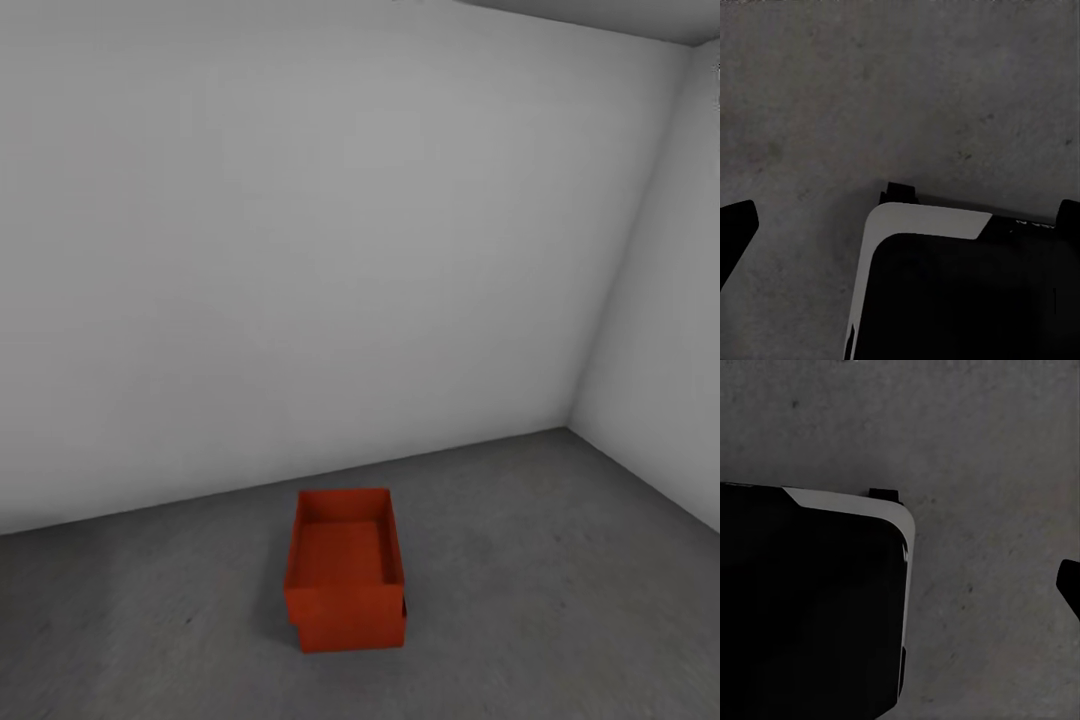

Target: Move the two storage containers from the living room to the garage. In the garage, place one container on the floor and stack the other container on top of it (either order is fine).

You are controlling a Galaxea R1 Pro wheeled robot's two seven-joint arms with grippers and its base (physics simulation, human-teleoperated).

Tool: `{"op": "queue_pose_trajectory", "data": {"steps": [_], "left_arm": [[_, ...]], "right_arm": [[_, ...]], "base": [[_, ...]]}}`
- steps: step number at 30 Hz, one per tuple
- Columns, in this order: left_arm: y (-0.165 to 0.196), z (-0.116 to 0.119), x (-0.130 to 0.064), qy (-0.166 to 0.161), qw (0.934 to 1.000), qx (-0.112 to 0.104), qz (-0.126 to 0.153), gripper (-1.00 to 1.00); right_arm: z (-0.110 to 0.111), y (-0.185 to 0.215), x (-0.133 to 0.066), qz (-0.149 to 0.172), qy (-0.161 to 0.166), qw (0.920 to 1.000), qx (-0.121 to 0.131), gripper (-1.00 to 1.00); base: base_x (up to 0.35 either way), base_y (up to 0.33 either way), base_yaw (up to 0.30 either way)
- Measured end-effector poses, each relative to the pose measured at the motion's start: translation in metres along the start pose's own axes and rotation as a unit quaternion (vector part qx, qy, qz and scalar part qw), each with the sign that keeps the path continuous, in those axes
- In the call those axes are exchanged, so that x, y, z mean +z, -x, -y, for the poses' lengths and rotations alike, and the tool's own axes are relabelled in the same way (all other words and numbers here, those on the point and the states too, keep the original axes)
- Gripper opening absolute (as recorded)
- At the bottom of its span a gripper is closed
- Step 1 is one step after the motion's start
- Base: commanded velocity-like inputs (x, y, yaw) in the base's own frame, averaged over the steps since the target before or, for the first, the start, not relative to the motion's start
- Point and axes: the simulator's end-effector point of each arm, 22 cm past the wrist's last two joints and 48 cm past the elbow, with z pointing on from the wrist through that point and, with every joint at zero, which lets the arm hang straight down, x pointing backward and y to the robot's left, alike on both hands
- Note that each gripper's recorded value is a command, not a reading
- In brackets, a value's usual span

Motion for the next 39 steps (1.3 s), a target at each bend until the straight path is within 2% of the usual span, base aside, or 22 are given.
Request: {"op": "queue_pose_trajectory", "data": {"steps": [39], "left_arm": [[0.025,0.004,-0.007,-0.006,0.9995,-0.001,0.032,1.00]], "right_arm": [[0.002,0.025,-0.002,0.032,0.000,0.9995,0.001,1.00]], "base": [[0.000,0.000,0.000]]}}
